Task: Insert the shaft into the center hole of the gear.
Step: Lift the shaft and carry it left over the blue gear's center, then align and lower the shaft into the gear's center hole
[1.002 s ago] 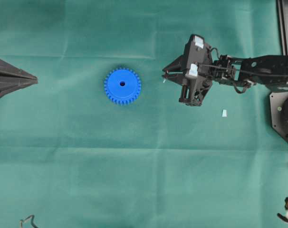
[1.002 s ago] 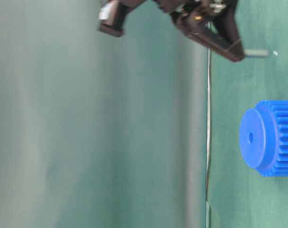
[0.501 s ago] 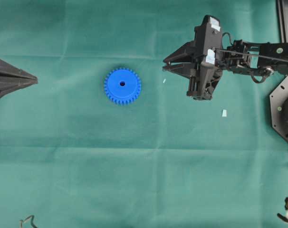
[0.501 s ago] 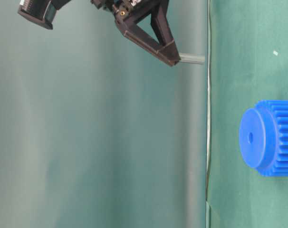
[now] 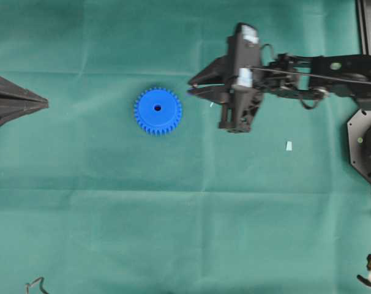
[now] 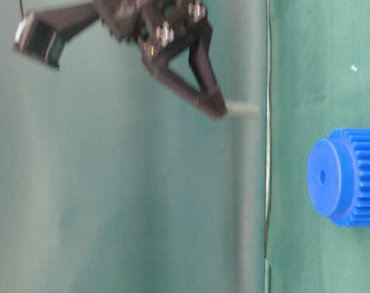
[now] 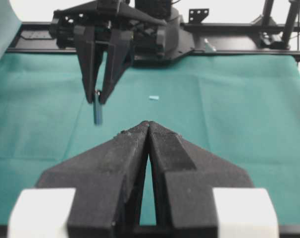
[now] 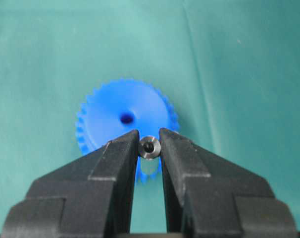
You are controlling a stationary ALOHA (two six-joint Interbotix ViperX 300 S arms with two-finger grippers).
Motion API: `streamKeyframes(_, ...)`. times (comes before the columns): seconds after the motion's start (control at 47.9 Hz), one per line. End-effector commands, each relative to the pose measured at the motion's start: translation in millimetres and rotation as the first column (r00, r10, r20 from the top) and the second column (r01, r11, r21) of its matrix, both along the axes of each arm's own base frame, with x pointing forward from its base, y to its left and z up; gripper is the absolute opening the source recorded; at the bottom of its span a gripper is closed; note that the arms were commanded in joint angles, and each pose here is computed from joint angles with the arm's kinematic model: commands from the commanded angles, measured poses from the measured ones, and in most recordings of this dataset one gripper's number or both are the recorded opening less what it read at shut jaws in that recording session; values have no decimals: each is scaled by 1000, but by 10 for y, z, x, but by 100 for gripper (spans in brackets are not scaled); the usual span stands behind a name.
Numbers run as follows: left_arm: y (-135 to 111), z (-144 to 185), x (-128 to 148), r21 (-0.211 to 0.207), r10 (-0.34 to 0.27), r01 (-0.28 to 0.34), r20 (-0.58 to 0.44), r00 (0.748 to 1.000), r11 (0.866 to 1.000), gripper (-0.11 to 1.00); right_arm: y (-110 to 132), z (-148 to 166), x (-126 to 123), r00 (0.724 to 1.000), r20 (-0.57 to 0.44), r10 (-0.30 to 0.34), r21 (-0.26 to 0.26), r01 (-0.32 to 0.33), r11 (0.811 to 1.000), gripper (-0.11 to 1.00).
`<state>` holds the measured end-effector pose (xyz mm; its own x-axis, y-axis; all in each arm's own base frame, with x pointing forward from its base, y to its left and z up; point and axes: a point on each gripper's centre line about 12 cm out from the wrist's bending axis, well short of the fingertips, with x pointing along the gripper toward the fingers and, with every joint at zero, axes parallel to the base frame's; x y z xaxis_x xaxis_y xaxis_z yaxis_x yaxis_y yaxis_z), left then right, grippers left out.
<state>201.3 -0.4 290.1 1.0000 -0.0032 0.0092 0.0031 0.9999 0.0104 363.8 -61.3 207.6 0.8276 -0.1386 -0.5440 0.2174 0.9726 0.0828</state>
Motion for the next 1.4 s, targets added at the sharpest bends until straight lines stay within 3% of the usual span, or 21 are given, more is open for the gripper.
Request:
streamKeyframes(0.0,-4,90,23,0,-2,2,23,1000,1000,0,14,169,234,998,54,14,-11,-14,1000,17)
streamKeyframes(0.271,-7,88,23,1,-4,4,21,1000,1000,0,7,165,597,998,55,28,-13,-27,1000,17)
streamKeyframes(1.086,-4,76,22,1,-2,2,15,1000,1000,0,-17,-499,723,1000,-17,13,5,-13,1000,17)
streamKeyframes(1.378,-7,79,23,0,-3,3,14,1000,1000,0,-18,-517,726,1000,-18,12,6,-12,1000,17)
